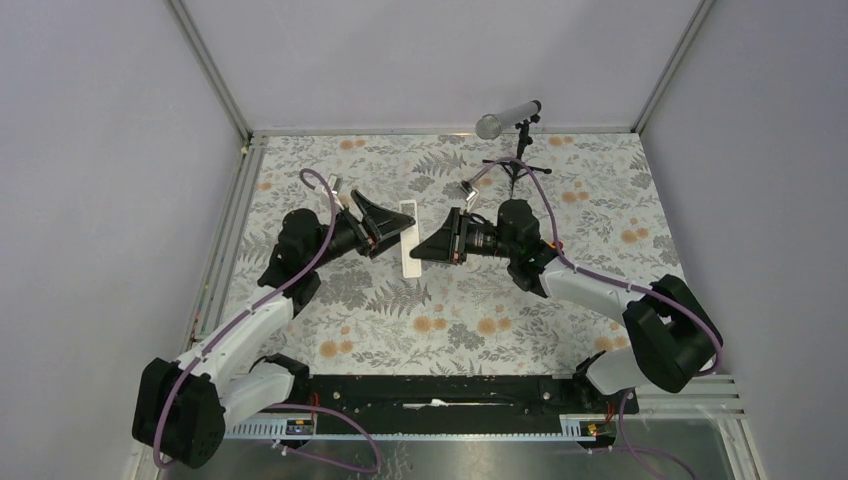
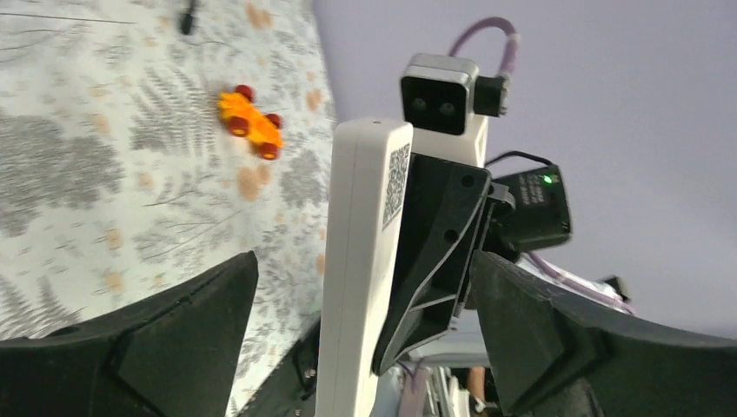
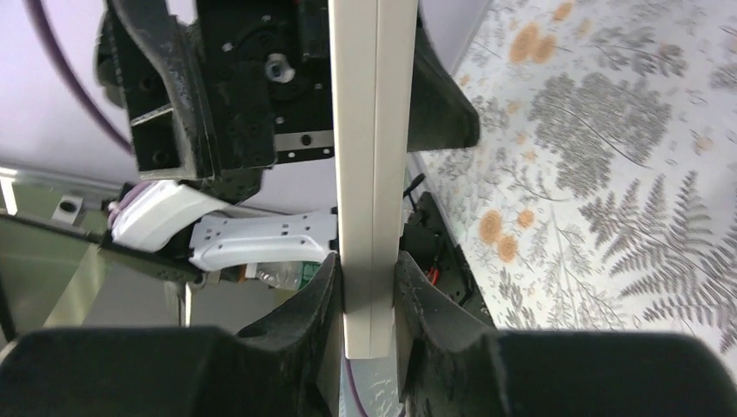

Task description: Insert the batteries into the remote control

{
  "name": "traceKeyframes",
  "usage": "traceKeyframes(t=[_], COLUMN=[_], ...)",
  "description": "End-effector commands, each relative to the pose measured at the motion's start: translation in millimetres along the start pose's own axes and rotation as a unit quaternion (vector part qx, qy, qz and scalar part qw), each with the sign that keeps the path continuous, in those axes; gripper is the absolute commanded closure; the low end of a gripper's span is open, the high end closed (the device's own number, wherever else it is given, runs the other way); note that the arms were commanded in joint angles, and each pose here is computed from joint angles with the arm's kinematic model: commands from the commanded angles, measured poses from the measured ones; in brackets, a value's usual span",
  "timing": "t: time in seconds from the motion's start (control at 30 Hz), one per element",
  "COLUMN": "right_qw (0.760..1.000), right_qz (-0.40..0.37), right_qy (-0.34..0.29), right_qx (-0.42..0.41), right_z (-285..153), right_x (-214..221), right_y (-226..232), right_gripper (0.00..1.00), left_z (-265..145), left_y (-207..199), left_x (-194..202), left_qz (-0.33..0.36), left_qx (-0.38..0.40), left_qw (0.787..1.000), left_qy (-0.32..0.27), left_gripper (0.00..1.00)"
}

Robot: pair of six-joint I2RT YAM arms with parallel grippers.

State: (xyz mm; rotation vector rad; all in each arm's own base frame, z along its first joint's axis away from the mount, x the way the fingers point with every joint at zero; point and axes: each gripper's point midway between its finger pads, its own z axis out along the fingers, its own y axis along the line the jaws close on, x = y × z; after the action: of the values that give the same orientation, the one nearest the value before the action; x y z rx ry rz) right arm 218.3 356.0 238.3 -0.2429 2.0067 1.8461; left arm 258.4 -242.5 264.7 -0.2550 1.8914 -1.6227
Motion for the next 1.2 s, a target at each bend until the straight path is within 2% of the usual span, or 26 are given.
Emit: traceKeyframes(t=[0.0, 0.1, 0.2, 0.33, 0.53, 0.67, 0.73, 0.8, 0.87, 1.0, 1.17], right_qw=[0.997, 0.986, 0.970, 0.966, 0.969, 0.959, 0.952, 0.944, 0.933, 0.913, 0.905], right_qz=[0.004, 0.029, 0.045, 0.057, 0.061, 0.060, 0.069, 0.077, 0.077, 0.060, 0.025], right_qy=[-0.032, -0.027, -0.020, 0.002, 0.053, 0.078, 0.086, 0.083, 0.077, 0.071, 0.052], right_qx=[0.071, 0.161, 0.237, 0.252, 0.235, 0.267, 0.284, 0.310, 0.342, 0.398, 0.422], right_z=[-3.9, -13.0, -25.7, -24.9, -9.3, -12.1, -15.8, -22.8, -31.5, -48.1, -61.1], right_x=[-2.4, 12.0, 27.1, 44.8, 57.3, 62.9, 68.4, 72.3, 73.8, 68.6, 51.7], right_y=[-31.0, -78.9, -120.6, -150.5, -169.6, -183.7, -192.9, -202.5, -211.5, -220.0, -203.7], right_gripper=[0.93, 0.93, 0.94, 0.93, 0.92, 0.89, 0.79, 0.63, 0.53, 0.44, 0.34], left_z=[-12.3, -37.1, -61.4, -77.9, -82.6, -89.8, -93.7, -98.0, -104.5, -117.7, -133.4], left_y=[39.4, 82.8, 99.4, 96.1, 80.7, 75.0, 71.2, 67.8, 66.1, 58.2, 40.5], left_x=[-15.0, -21.5, -25.0, -24.2, -17.5, -16.3, -16.1, -16.1, -16.2, -19.1, -21.6], left_qz=[0.042, 0.042, 0.050, 0.070, 0.087, 0.106, 0.116, 0.126, 0.135, 0.156, 0.183], left_qx=[-0.115, -0.226, -0.284, -0.305, -0.293, -0.299, -0.300, -0.304, -0.315, -0.334, -0.342], left_qw=[0.991, 0.969, 0.951, 0.943, 0.948, 0.945, 0.943, 0.941, 0.936, 0.926, 0.919], left_qy=[-0.050, -0.087, -0.109, -0.113, -0.089, -0.081, -0.080, -0.078, -0.075, -0.074, -0.075], left_gripper=[0.01, 0.01, 0.01, 0.01, 0.01, 0.01, 0.01, 0.01, 0.01, 0.01, 0.01])
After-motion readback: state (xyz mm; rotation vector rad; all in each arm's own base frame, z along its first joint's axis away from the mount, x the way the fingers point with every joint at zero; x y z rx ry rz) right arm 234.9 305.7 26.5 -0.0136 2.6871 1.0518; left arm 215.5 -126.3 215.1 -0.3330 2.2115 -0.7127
